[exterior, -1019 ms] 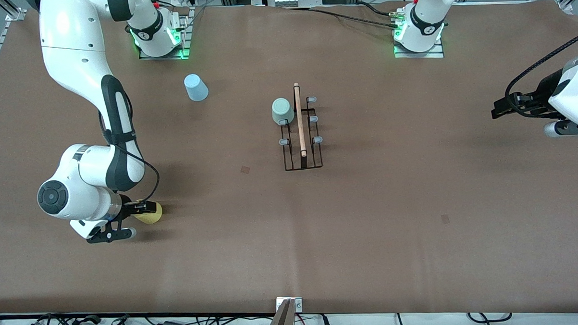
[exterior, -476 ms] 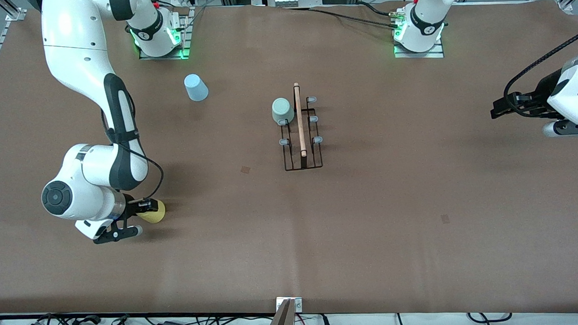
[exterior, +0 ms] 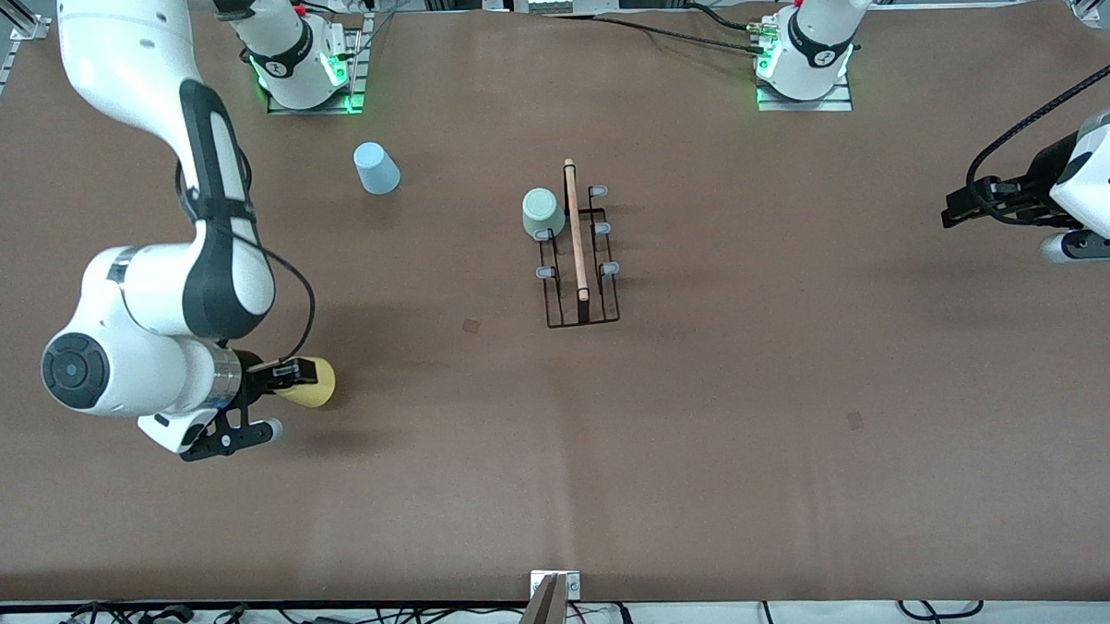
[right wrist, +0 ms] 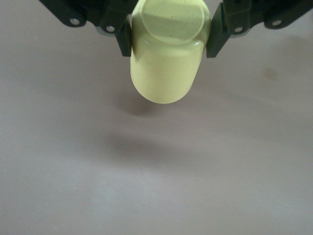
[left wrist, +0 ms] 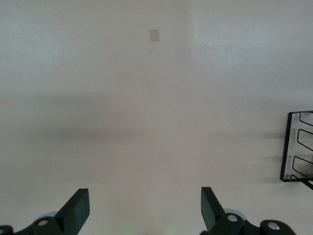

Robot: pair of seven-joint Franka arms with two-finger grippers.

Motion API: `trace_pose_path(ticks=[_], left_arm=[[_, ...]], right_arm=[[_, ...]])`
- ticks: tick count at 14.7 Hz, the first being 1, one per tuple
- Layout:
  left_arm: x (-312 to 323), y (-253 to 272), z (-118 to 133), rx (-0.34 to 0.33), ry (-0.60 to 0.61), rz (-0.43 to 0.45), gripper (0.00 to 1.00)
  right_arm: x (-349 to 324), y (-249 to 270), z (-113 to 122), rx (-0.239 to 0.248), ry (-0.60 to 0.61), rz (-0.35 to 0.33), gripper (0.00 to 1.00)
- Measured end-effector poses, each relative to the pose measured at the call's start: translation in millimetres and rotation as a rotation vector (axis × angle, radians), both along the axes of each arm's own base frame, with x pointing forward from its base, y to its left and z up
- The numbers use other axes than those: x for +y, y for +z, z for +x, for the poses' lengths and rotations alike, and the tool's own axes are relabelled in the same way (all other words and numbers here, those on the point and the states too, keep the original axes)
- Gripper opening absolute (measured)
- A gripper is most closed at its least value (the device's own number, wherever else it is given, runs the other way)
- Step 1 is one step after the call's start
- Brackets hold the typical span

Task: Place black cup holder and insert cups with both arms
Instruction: 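Lift the yellow cup and carry it to the rack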

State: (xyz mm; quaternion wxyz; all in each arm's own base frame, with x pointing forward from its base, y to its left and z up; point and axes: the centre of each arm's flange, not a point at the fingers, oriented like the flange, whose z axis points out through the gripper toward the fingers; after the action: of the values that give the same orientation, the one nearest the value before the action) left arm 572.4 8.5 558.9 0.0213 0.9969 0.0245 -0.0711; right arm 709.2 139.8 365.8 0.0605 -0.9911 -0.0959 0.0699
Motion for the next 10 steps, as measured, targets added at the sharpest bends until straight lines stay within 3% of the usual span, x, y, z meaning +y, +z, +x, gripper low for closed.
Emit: trace_pose_path(ticks=[4,10], left_arm=[[-1,0,0,0.000,-0.002,0.000,1.00],[-2,0,0,0.000,-0.003,0.000,1.00]], right_arm=[[91,36,-21,0.011,-0.062,-0.014,0.66],[237,59,-81,-0.008,-0.161,-0.038,0.66]])
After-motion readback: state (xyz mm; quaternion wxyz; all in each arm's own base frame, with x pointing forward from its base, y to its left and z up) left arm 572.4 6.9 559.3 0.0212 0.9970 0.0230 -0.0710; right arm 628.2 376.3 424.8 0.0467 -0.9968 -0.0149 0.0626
